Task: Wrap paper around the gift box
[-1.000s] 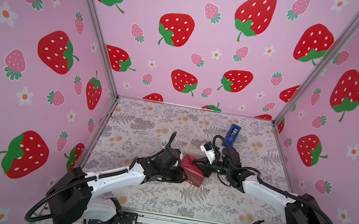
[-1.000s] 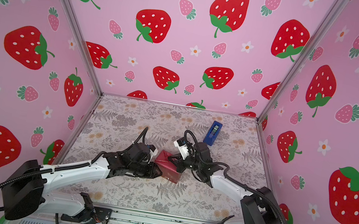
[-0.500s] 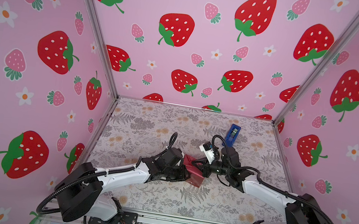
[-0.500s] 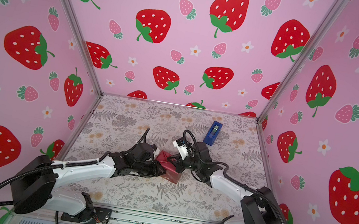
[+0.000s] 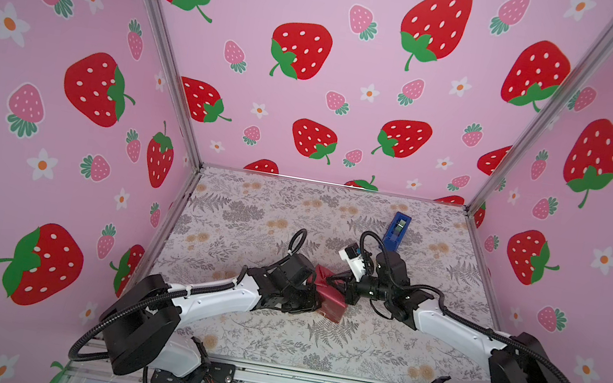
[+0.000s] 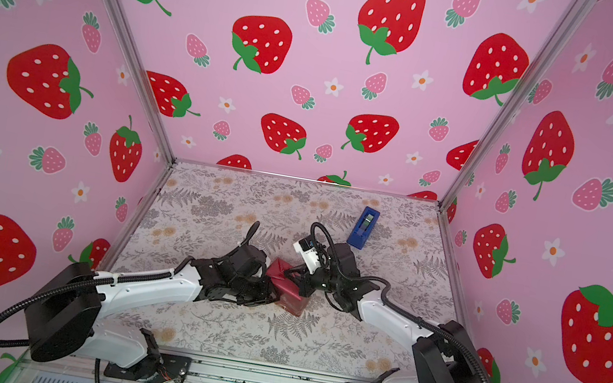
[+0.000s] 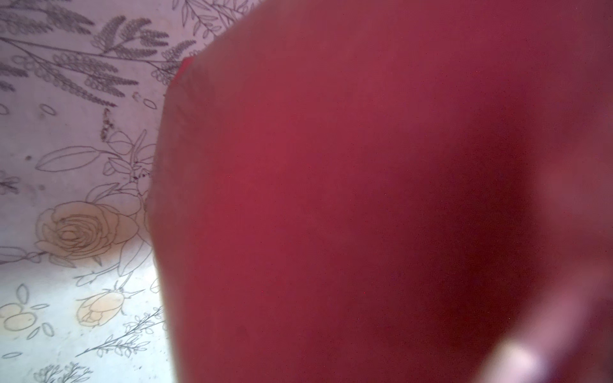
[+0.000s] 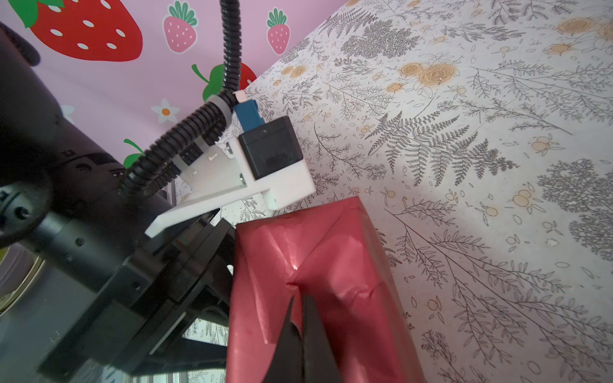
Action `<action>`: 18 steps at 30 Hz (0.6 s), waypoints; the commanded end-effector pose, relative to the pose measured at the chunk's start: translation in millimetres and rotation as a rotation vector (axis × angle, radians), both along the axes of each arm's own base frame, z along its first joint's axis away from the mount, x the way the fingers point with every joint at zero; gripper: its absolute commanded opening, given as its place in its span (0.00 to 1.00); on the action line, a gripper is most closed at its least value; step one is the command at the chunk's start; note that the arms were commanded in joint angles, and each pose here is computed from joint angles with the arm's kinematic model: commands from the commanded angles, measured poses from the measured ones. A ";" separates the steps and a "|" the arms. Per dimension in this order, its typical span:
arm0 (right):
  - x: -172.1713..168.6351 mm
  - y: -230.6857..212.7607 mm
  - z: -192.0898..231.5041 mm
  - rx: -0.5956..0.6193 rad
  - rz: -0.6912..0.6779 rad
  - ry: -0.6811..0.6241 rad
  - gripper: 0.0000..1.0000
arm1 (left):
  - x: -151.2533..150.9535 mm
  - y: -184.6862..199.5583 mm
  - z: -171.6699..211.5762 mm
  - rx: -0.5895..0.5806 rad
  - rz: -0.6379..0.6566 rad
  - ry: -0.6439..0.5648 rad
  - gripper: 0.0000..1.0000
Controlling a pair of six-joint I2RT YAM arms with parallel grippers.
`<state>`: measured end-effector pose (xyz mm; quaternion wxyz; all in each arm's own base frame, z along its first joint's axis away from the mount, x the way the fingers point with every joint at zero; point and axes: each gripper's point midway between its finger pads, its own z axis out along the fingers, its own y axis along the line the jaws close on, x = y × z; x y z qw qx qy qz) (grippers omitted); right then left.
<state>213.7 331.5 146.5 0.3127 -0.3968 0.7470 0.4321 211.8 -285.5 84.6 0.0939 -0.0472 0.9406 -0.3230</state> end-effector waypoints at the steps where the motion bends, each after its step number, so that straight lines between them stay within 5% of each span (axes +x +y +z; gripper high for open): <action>1: -31.4 -12.4 -55.2 -0.171 0.055 0.171 0.00 | 17.1 -3.5 17.9 0.003 0.034 -0.053 0.30; 15: -31.3 -21.0 -75.4 -0.255 0.042 0.188 0.00 | 22.3 54.4 89.5 0.151 0.041 -0.208 0.35; 18: -31.5 -21.0 -76.0 -0.258 0.047 0.187 0.00 | 31.8 58.2 107.4 0.120 0.023 -0.242 0.47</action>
